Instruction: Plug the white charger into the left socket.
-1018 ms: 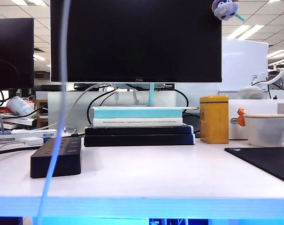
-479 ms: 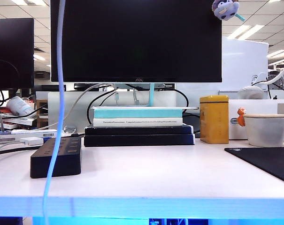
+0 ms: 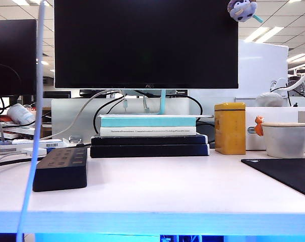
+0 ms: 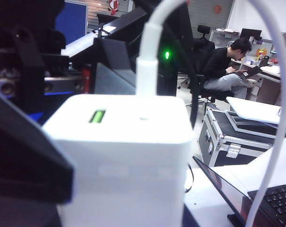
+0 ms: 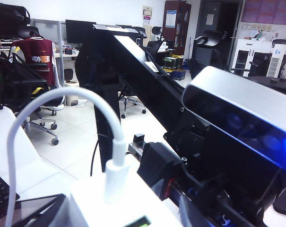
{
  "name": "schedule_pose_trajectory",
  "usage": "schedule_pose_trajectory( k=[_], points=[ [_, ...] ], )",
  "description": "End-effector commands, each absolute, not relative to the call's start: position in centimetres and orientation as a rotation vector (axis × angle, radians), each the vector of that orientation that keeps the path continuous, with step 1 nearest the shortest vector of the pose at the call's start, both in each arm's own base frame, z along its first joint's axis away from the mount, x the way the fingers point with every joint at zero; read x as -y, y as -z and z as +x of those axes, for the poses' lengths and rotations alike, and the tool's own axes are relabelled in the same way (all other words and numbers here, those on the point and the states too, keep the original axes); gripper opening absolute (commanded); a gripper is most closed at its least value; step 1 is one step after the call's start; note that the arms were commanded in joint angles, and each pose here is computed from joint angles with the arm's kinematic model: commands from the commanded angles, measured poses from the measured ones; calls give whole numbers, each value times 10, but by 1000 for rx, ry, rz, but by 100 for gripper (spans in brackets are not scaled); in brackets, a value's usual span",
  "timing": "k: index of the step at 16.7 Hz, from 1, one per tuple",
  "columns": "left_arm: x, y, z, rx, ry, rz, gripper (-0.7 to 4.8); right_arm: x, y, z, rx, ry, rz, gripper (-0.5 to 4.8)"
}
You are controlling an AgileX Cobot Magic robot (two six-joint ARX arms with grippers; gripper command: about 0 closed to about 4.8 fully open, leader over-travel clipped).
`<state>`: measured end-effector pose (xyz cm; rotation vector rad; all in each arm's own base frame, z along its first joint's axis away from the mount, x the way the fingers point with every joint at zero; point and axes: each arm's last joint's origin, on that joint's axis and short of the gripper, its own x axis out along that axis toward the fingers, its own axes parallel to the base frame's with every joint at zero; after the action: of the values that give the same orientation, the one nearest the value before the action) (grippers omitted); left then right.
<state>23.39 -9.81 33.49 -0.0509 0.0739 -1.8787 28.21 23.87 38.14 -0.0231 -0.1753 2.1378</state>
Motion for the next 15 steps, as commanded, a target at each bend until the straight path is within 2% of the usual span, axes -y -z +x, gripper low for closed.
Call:
schedule_pose_trajectory(
  k=[1,2,3,7,11,15],
  points=[
    [98,-346,231,-31,1888,-13,84,-238,-385,282,177,-2125,-8,304],
    [98,-347,231,-18,1887,-3,84,-239,-383,282,156,-2133,-7,303],
    [98,-348,230,-11,1887,3,84,-239,-382,283,131,-2136,1,273],
    [98,-349,230,-11,1887,4,84,-241,-378,286,106,-2139,9,268],
    [98,-349,231,-4,1880,5,84,-242,-376,287,106,-2140,8,74],
    [98,-349,231,-5,1879,4,84,-242,-376,287,106,-2137,11,62]
  ],
)
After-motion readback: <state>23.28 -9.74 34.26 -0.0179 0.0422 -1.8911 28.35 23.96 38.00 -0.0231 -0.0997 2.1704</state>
